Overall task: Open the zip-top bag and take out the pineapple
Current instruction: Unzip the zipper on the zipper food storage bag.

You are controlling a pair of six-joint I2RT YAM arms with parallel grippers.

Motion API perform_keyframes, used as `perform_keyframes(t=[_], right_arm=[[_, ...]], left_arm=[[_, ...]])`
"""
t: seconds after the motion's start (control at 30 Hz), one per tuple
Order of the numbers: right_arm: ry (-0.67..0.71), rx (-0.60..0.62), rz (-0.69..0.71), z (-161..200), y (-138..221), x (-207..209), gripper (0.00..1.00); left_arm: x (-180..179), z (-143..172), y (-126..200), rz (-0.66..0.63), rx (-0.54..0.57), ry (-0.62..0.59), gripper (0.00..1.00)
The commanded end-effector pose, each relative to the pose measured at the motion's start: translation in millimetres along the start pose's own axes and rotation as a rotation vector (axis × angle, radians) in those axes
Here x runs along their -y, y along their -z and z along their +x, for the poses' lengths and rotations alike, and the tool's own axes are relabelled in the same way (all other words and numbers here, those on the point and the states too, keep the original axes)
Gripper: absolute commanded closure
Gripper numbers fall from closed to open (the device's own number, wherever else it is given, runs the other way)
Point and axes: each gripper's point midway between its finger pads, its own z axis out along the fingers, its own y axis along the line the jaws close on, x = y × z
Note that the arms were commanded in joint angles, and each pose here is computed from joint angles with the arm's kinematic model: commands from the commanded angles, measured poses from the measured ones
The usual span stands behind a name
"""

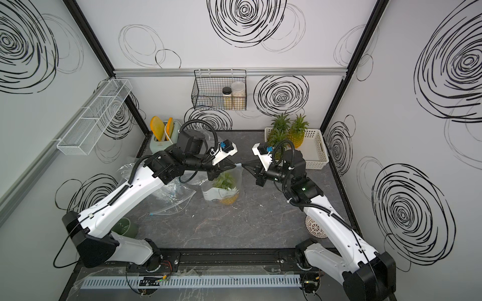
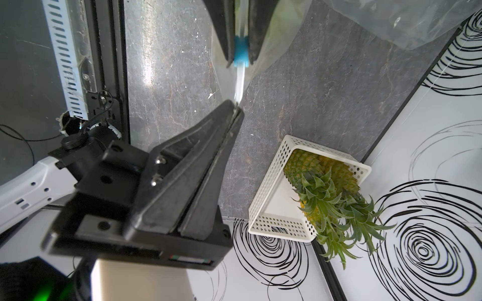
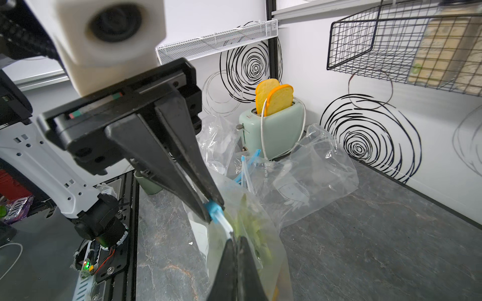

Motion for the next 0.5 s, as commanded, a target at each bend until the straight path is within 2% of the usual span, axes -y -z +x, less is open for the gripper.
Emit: perform_keyframes(t=[0.0, 0.27, 0.47], right_arm=[[0.014, 0.049, 0.132, -19.6, 12.4, 19.4, 1.00], [-0.028, 0.070, 0.252, -24.1, 30.0, 54.2, 1.00], [-0.057, 0.088, 0.312, -27.1, 46.0, 83.0, 1.00]], left_arm=[[-14.1, 17.3, 19.5, -0.092, -0.055, 0.032, 1.00], [-26.8, 42.5, 48.4, -0.198, -0.110, 0.070, 1.00], [-33.4, 67.2, 73.6, -0.298, -0.149, 0.154, 0.99]])
